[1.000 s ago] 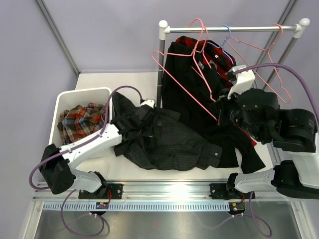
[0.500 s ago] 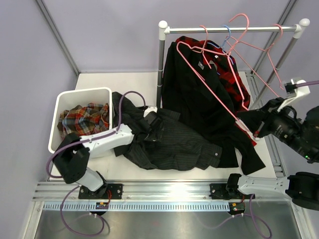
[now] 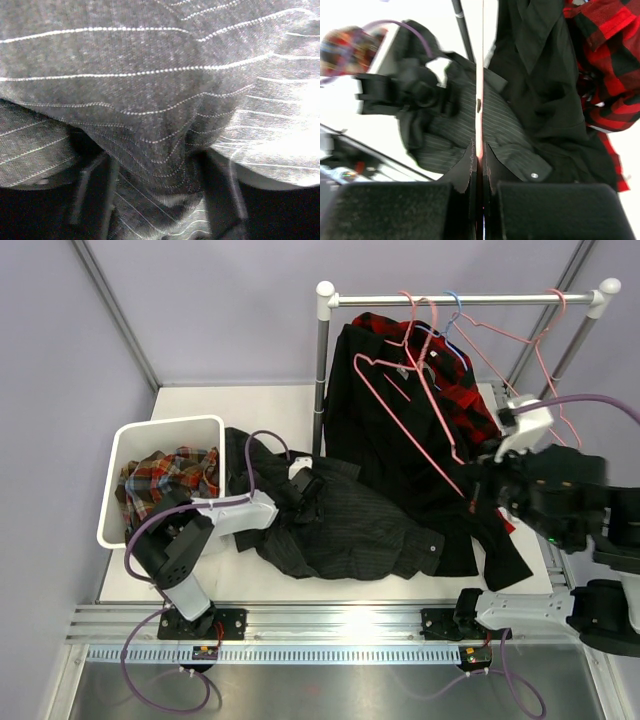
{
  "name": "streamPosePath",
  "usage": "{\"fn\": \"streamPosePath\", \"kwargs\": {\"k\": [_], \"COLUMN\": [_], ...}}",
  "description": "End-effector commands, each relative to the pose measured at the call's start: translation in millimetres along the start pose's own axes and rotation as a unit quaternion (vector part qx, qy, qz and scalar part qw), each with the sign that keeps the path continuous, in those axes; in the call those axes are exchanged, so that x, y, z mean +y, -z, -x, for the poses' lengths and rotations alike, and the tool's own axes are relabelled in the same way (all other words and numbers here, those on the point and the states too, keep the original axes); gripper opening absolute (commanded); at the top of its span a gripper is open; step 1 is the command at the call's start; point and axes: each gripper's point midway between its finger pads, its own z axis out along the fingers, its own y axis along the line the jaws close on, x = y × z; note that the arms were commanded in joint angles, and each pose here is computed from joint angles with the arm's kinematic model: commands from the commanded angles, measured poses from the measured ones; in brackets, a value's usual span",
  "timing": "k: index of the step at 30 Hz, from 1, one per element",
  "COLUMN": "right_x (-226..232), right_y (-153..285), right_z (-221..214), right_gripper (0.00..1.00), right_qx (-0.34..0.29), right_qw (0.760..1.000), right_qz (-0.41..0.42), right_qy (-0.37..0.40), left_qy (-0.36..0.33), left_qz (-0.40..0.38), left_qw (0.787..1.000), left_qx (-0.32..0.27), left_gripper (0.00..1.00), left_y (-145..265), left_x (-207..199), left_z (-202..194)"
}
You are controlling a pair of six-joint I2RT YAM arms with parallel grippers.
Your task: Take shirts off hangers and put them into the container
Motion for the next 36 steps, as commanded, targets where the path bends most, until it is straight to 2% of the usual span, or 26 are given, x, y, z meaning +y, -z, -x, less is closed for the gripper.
{"fn": "streamPosePath", "kwargs": {"k": [1, 2, 3, 5, 6, 7, 14, 21, 24, 27, 28, 33, 35, 36], "right_x": [7, 10, 12, 17, 18, 21, 29, 25, 18, 11, 11, 9, 11, 13], "right_y": [-35, -39, -49, -56, -60, -66, -89, -95, -100, -114, -117, -131, -132, -132], "right_z": [6, 10, 13, 25, 29, 37, 58, 53, 48, 30, 29, 12, 9, 7], "right_gripper": [0.0, 0.0, 0.0, 0.0, 0.0, 0.0, 0.0, 0.0, 0.0, 0.0, 0.0, 0.0, 0.0, 0.0], "right_qx": [-0.002, -0.007, -0.008, -0.026, -0.029, -0.034, -0.041, -0.035, -0.025, 0.002, 0.0, 0.017, 0.022, 0.024], "right_qw": [0.997, 0.997, 0.995, 0.994, 0.993, 0.991, 0.985, 0.985, 0.985, 0.984, 0.985, 0.986, 0.987, 0.988], "right_qz": [-0.051, -0.055, -0.067, -0.077, -0.085, -0.098, -0.126, -0.137, -0.145, -0.152, -0.15, -0.14, -0.135, -0.128], "right_qy": [0.05, 0.054, 0.072, 0.073, 0.078, 0.087, 0.108, 0.1, 0.094, 0.096, 0.09, 0.084, 0.083, 0.079], "left_qy": [0.025, 0.022, 0.02, 0.016, 0.016, 0.016, 0.006, -0.003, -0.004, 0.003, 0.014, -0.001, -0.015, -0.008], "left_qz": [-0.03, -0.031, -0.033, -0.039, -0.041, -0.042, -0.077, -0.129, -0.141, -0.149, -0.159, -0.127, -0.081, -0.079], "left_qw": [0.997, 0.997, 0.997, 0.997, 0.997, 0.997, 0.997, 0.99, 0.987, 0.981, 0.974, 0.962, 0.96, 0.953], "left_qx": [0.072, 0.072, 0.071, 0.069, 0.069, 0.068, 0.019, -0.057, -0.078, -0.125, -0.159, -0.243, -0.268, -0.292], "left_gripper": [0.55, 0.48, 0.35, 0.22, 0.09, 0.01, 0.0, 0.0, 0.0, 0.0, 0.0, 0.0, 0.0, 0.0], "left_y": [-13, -11, -10, -3, 0, 3, 54, 132, 157, 197, 221, 285, 302, 324], "left_x": [3, 3, 3, 2, 1, 2, -13, -29, -30, -25, -25, -3, 16, 16], "left_z": [-52, -54, -56, -59, -60, -60, -36, 15, 26, 52, 72, 120, 135, 154]}}
